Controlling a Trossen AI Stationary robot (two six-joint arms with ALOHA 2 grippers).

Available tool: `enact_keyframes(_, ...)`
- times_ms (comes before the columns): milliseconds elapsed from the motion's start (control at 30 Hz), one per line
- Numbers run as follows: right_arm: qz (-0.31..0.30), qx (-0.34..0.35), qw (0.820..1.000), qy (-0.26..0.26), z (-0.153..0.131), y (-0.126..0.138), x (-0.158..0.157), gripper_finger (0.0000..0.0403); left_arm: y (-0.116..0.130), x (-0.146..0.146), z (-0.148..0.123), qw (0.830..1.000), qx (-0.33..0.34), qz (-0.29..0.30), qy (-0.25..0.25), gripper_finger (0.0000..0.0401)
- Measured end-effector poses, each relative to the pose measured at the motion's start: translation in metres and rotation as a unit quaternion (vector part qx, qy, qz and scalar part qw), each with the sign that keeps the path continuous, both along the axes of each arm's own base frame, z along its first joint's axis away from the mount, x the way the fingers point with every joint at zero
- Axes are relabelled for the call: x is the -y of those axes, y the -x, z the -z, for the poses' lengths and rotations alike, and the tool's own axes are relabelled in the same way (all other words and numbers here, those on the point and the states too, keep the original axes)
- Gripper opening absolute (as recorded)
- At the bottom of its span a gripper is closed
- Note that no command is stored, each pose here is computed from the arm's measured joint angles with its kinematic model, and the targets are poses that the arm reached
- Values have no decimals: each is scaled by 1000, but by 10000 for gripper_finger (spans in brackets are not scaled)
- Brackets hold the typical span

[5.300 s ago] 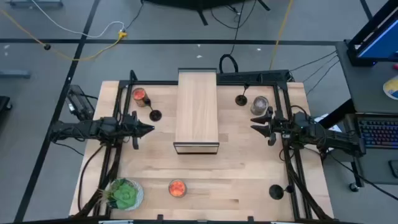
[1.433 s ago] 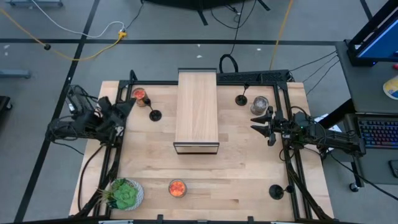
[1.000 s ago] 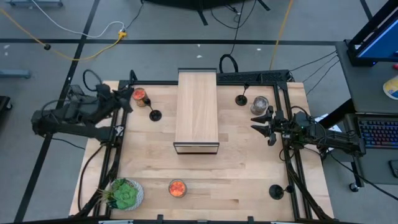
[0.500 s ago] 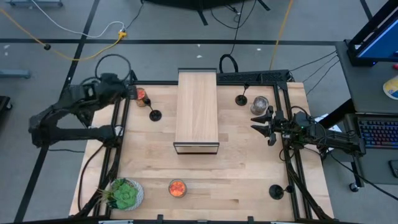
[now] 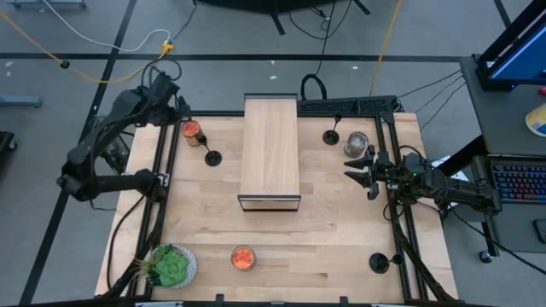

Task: Pick & Place candle stick holders
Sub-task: Put the top orange scented candle on the shelf

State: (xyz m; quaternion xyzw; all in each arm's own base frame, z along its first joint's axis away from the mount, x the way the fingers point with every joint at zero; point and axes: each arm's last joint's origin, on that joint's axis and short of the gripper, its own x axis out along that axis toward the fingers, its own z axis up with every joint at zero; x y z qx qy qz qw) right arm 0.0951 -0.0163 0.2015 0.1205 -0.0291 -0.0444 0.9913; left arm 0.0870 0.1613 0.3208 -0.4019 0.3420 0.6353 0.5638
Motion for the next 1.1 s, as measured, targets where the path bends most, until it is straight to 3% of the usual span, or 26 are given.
enact_keyframes(267, 0, 0, 1000, 0, 0, 0, 0, 155, -2, -23, 19, 998, -35, -20, 52, 28)
enact_keyframes(567, 0, 0, 1000, 1, 0, 0, 0, 155, -5, -24, 19, 998, 4, -19, 60, 38)
enact_keyframes(700, 0, 0, 1000, 2, 0, 0, 0, 155, -6, -25, 20, 998, 15, -23, 61, 76)
enact_keyframes(967, 0, 0, 1000, 2, 0, 0, 0, 155, -14, -28, 19, 994, 79, -63, 51, 201)
enact_keyframes(1100, 0, 0, 1000, 2, 0, 0, 0, 155, -22, -30, 25, 991, 80, -91, 61, 246)
